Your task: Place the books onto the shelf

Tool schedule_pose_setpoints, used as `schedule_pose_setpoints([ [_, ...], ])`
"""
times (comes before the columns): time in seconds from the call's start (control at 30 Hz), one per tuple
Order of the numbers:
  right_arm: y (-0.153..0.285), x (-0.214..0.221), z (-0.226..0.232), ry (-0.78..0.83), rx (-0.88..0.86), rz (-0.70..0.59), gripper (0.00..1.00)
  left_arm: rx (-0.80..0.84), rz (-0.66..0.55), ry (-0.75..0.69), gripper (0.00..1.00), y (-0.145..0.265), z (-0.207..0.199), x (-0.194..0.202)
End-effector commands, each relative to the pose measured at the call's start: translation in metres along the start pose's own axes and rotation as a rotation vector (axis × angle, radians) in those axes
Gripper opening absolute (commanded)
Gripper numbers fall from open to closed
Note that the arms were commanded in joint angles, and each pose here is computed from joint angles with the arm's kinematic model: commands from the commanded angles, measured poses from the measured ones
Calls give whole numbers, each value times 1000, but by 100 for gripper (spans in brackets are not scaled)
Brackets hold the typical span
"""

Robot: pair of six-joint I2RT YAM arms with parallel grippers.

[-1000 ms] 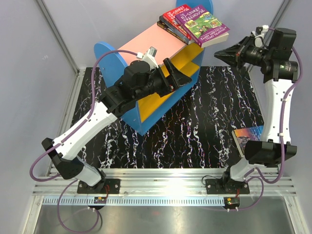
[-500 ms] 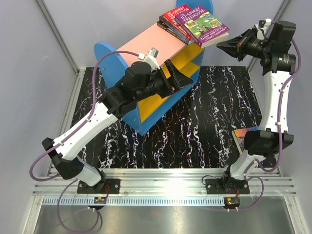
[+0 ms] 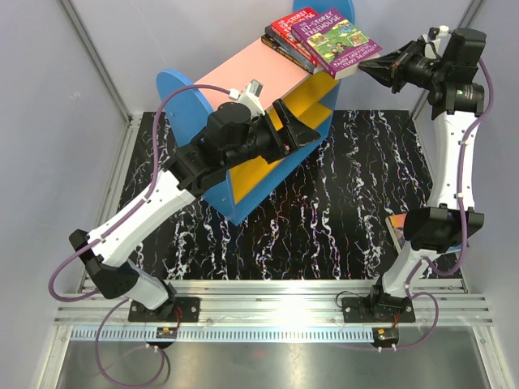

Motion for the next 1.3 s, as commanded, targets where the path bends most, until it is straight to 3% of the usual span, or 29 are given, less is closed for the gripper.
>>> schedule_pose_setpoints([
  [0.0, -8, 2, 21, 51, -59, -17, 6, 54, -28, -14, 83, 14, -13, -6],
  [0.67, -60, -29, 18, -1, -135, -27, 8, 39, -30, -33, 83, 19, -11, -7],
  [1.27, -72, -21, 20, 12, -153, -9, 9, 24, -38, -33, 83, 17, -3, -15],
])
Point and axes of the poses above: each gripper's point midway between its finger pads, its own y axis back along the fingers, its own z axis along the line the jaws close on, x = y × z, the point moved 5 cm from there along y, back along the fingers, and after that the axes turned 3 degrees about y, right-handed, at the moved point
